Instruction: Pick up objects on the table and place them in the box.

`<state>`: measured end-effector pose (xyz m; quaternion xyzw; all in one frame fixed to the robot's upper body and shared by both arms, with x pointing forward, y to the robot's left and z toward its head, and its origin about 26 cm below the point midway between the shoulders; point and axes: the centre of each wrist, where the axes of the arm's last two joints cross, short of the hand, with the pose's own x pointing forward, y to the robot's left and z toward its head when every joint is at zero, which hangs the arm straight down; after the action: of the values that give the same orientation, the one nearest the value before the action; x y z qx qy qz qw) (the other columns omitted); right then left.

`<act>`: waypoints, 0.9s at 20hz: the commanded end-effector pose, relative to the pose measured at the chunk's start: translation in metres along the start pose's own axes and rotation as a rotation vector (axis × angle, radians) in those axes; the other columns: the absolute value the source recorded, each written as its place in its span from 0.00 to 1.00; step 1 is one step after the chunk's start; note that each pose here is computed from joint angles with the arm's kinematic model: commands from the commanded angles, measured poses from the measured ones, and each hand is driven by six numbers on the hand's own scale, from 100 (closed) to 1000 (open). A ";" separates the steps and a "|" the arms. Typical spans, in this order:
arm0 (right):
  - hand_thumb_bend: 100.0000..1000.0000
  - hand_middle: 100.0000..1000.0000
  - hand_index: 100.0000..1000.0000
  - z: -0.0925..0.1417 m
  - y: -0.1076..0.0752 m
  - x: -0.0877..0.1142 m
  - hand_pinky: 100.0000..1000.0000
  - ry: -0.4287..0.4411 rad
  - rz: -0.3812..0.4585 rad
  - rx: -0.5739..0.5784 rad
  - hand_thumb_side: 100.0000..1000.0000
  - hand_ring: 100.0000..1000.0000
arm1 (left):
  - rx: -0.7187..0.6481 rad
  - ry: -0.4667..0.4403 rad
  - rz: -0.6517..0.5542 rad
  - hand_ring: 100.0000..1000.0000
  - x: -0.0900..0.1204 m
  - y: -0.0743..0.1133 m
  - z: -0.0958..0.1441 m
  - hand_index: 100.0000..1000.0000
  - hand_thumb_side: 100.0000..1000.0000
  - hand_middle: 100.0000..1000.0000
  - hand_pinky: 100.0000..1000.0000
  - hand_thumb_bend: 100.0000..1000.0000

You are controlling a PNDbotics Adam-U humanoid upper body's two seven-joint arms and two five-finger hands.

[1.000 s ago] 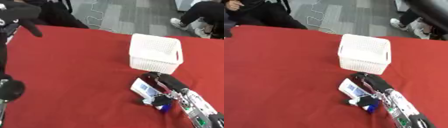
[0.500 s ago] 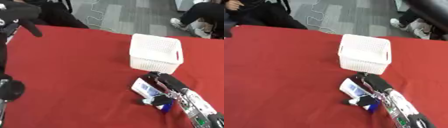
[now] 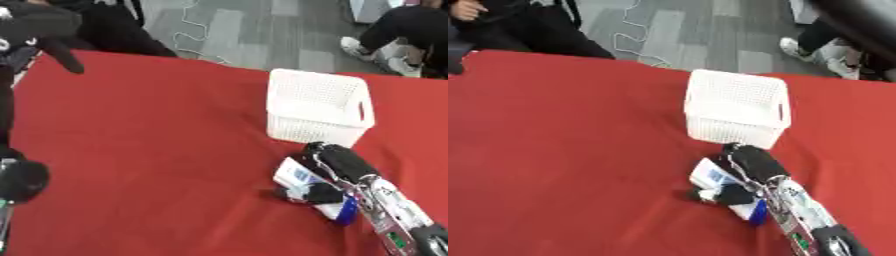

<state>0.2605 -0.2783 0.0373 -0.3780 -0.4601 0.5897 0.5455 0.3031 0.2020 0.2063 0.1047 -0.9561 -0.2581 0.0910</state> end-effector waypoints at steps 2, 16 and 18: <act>0.61 0.61 0.60 0.001 0.007 -0.007 0.38 0.024 0.031 0.030 0.78 0.47 | -0.002 -0.031 -0.008 0.37 0.002 0.005 -0.007 0.77 1.00 0.63 0.60 0.51; 0.41 0.46 0.60 0.002 0.014 -0.007 0.02 0.030 0.069 0.023 0.56 0.25 | 0.000 -0.034 -0.008 0.37 0.002 0.005 -0.008 0.77 1.00 0.63 0.60 0.52; 0.40 0.45 0.60 0.002 0.015 -0.007 0.00 0.029 0.072 0.031 0.54 0.23 | 0.000 -0.035 -0.008 0.37 0.002 0.005 -0.008 0.77 1.00 0.63 0.60 0.52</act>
<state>0.2598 -0.2768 0.0356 -0.3983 -0.4603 0.5929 0.5273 0.3031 0.2019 0.2065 0.1046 -0.9561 -0.2582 0.0906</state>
